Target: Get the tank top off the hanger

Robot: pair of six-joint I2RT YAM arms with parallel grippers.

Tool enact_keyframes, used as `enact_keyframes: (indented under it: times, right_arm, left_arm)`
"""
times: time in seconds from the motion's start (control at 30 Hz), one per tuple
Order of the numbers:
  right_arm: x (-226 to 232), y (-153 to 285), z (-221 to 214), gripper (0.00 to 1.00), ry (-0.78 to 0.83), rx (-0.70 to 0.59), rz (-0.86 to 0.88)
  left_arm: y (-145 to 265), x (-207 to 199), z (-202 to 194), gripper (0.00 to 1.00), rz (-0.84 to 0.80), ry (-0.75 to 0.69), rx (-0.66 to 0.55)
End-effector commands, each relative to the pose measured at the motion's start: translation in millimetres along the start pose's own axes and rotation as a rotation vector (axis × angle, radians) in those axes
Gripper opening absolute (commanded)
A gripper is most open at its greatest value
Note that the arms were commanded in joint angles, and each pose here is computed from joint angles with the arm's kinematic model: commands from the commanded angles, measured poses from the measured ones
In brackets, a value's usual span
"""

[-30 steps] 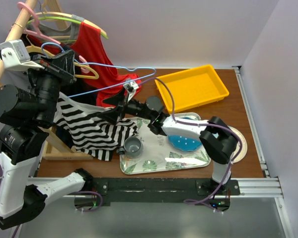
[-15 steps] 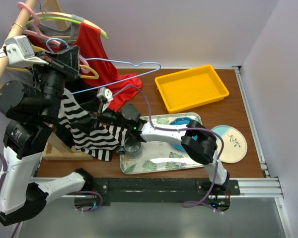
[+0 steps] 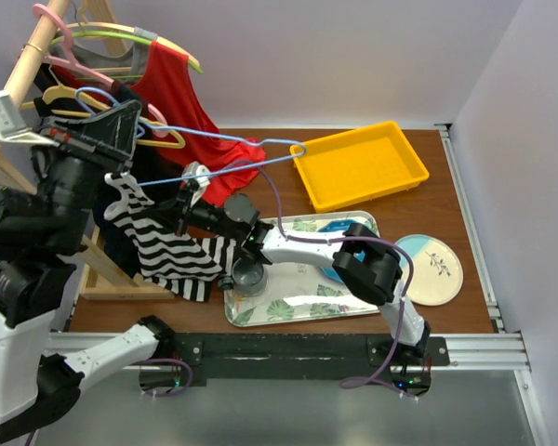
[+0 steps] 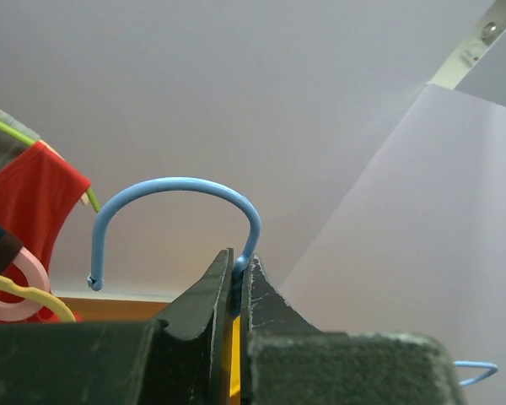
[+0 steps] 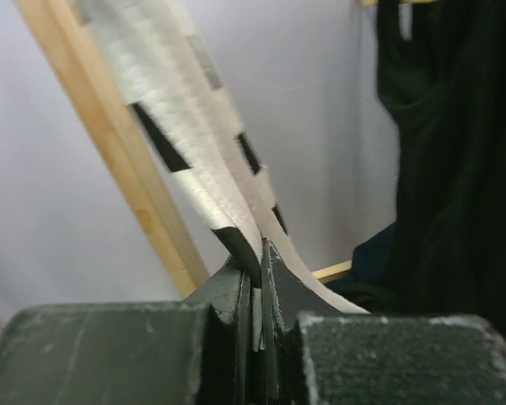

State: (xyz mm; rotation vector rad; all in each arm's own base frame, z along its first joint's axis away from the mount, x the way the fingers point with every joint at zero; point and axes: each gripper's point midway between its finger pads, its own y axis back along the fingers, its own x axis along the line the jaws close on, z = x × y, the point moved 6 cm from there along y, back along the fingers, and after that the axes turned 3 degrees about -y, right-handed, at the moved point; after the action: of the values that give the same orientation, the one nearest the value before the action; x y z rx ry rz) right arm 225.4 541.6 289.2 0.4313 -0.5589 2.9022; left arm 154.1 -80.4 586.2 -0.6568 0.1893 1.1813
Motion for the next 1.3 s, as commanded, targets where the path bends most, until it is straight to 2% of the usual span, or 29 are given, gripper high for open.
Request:
enact_keyframes:
  times: [0.0,0.23,0.4,0.57,0.67,0.73,0.87,1.0,1.1,1.27]
  right_arm:
    - [-7.4,-1.1,40.3,0.00,-0.028,-0.072,0.009]
    - [-35.5,11.0,60.7,0.00,-0.047,-0.063,-0.058]
    - [-29.8,7.9,71.9,0.00,-0.008,-0.039,-0.055]
    - [-13.9,-0.9,86.6,0.00,-0.028,-0.042,0.035]
    - [-17.8,-2.2,88.7,0.00,-0.052,-0.050,0.012]
    - [-23.5,-2.7,93.4,0.00,-0.067,-0.059,-0.006]
    - [-33.7,-2.9,99.9,0.00,-0.071,-0.050,-0.053]
    - [-45.3,-5.3,117.0,0.00,-0.042,-0.048,-0.134]
    - [-36.5,-4.0,135.4,0.00,0.005,-0.058,-0.088]
    - [-15.6,-2.7,159.0,0.00,0.039,-0.065,-0.007]
  left_arm:
    - [27.9,-15.6,16.5,0.00,-0.133,0.108,-0.004]
    - [50.6,-22.7,-1.3,0.00,-0.242,0.141,0.129]
    - [59.8,-31.5,-12.2,0.00,-0.330,0.158,0.220]
    - [66.0,-36.7,-23.1,0.00,-0.405,0.173,0.270]
    - [73.2,-40.7,-26.2,0.00,-0.460,0.156,0.314]
    - [78.2,-36.8,-31.9,0.00,-0.448,0.126,0.363]
    - [90.0,-32.7,-30.9,0.00,-0.451,0.096,0.383]
    - [101.6,-33.6,-35.2,0.00,-0.513,0.063,0.425]
    - [107.8,-31.0,-44.3,0.00,-0.530,0.051,0.472]
    - [114.4,-16.4,-59.1,0.00,-0.469,-0.006,0.543]
